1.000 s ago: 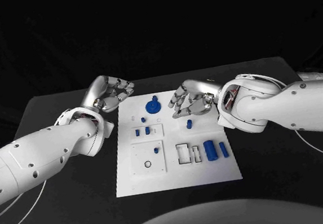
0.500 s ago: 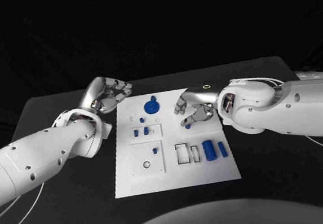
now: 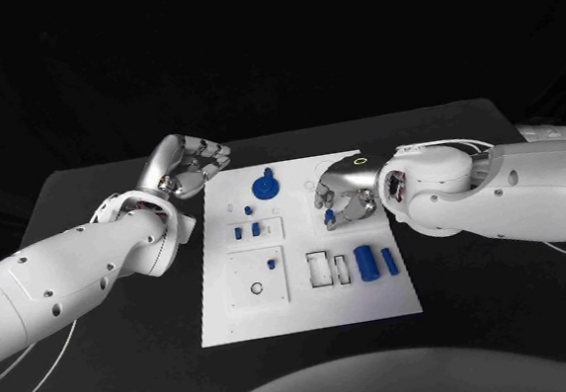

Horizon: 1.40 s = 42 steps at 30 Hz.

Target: Assemble the parts on the task board

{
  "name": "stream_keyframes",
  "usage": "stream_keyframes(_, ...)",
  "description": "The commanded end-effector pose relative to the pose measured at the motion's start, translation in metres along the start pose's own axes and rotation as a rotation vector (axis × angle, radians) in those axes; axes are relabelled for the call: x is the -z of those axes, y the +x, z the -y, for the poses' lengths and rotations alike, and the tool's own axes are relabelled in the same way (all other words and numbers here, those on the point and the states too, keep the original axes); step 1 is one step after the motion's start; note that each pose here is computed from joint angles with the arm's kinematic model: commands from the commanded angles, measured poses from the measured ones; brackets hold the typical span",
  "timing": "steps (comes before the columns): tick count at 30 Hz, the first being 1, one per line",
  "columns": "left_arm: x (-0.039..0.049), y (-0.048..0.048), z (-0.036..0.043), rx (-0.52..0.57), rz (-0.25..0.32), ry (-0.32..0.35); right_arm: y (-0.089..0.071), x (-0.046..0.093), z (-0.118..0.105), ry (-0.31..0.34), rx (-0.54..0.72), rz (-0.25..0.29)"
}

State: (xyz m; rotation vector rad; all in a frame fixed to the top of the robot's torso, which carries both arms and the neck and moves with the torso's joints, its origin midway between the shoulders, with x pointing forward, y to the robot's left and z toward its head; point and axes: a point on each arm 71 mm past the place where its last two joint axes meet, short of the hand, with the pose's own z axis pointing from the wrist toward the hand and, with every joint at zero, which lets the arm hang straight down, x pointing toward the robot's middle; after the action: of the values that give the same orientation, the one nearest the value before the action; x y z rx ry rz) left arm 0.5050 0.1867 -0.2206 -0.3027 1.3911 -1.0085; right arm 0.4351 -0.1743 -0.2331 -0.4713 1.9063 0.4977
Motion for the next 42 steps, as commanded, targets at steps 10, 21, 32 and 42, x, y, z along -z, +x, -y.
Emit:
stream_keyframes(10, -0.0002, 0.0006, 0.0016, 0.001, -0.007, 0.013, 0.006, -0.003, 0.001, 0.045, 0.065, -0.054)
stream_keyframes(21, -0.0004, 0.0009, 0.0018, 0.001, -0.009, 0.013, 0.006, -0.005, -0.005, 0.039, 0.080, -0.010)
stream_keyframes(32, -0.0003, 0.0008, 0.0017, 0.001, -0.009, 0.013, 0.002, -0.002, -0.007, 0.020, 0.053, 0.057)
stream_keyframes(42, -0.0005, 0.0009, 0.0018, 0.000, -0.009, 0.014, -0.019, 0.002, -0.019, -0.032, 0.012, 0.169)
